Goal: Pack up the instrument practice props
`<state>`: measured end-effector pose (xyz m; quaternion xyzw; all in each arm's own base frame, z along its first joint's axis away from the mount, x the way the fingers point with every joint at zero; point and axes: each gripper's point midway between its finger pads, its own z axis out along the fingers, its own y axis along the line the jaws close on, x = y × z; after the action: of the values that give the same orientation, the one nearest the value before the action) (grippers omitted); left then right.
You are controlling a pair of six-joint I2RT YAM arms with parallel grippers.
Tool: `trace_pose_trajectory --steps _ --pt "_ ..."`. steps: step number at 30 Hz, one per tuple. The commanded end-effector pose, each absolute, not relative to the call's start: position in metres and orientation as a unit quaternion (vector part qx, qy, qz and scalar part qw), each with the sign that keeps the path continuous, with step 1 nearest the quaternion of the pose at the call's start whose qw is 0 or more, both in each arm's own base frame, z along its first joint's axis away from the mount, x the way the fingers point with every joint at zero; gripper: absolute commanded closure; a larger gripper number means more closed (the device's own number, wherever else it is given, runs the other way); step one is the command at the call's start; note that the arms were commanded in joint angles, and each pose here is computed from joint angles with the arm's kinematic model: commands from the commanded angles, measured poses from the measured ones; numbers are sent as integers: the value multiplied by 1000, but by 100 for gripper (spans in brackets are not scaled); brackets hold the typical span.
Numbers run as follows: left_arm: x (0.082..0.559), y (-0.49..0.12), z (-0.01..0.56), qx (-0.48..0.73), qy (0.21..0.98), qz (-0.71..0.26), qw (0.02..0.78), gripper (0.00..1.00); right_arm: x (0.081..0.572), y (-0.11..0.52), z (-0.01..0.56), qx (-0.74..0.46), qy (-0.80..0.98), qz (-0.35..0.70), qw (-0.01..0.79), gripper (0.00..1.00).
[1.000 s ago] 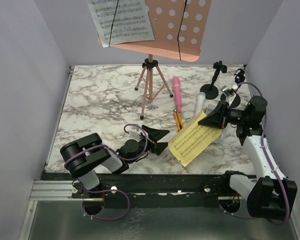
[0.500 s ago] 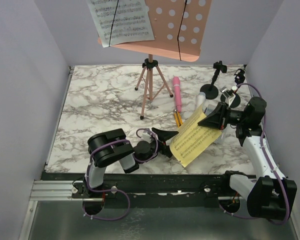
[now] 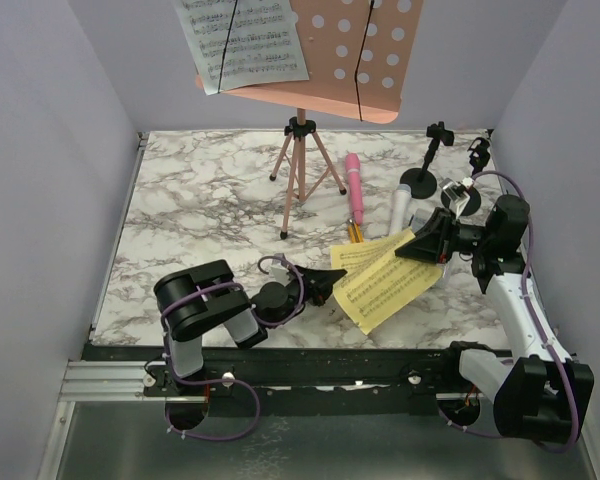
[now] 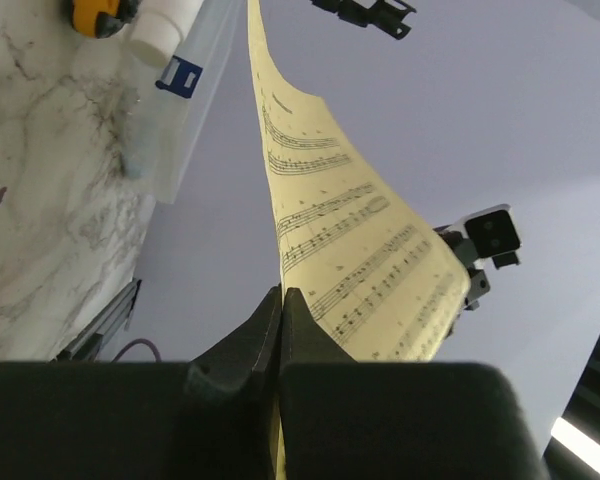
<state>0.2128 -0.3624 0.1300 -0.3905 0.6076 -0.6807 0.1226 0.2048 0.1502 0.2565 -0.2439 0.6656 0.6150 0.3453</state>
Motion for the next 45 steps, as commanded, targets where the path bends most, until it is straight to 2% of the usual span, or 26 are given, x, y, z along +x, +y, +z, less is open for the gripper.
trace_pose_trajectory --steps 1,3,5,6,10,17,21,26,31,36,45 --pt "218 -340 194 -343 540 -749 171 100 195 150 260 -272 652 614 352 63" --pt "217 -336 192 -322 554 -747 179 100 195 150 260 -279 649 610 360 23" --pt "218 -331 180 -307 575 -734 188 100 195 151 258 -279 651 602 369 4" --pt "218 -327 173 -306 584 -727 191 100 197 150 258 -282 652 594 378 1" --pt "214 -316 147 -286 623 -701 198 100 206 148 252 -285 669 549 412 0" --pt "202 -320 138 -194 674 -678 221 100 226 137 225 -274 711 469 446 0" --pt "203 -322 128 -152 729 -620 247 100 239 127 213 -256 733 433 458 0" --pt "212 -305 128 -88 802 -502 312 100 243 122 211 -252 738 418 467 1" --pt "215 -279 139 -26 841 -403 361 100 247 116 211 -245 741 406 474 1" --pt "215 -257 153 34 849 -343 400 100 250 112 210 -240 745 400 477 0" --pt "223 -235 208 153 801 -284 504 100 252 108 207 -235 749 392 481 0"
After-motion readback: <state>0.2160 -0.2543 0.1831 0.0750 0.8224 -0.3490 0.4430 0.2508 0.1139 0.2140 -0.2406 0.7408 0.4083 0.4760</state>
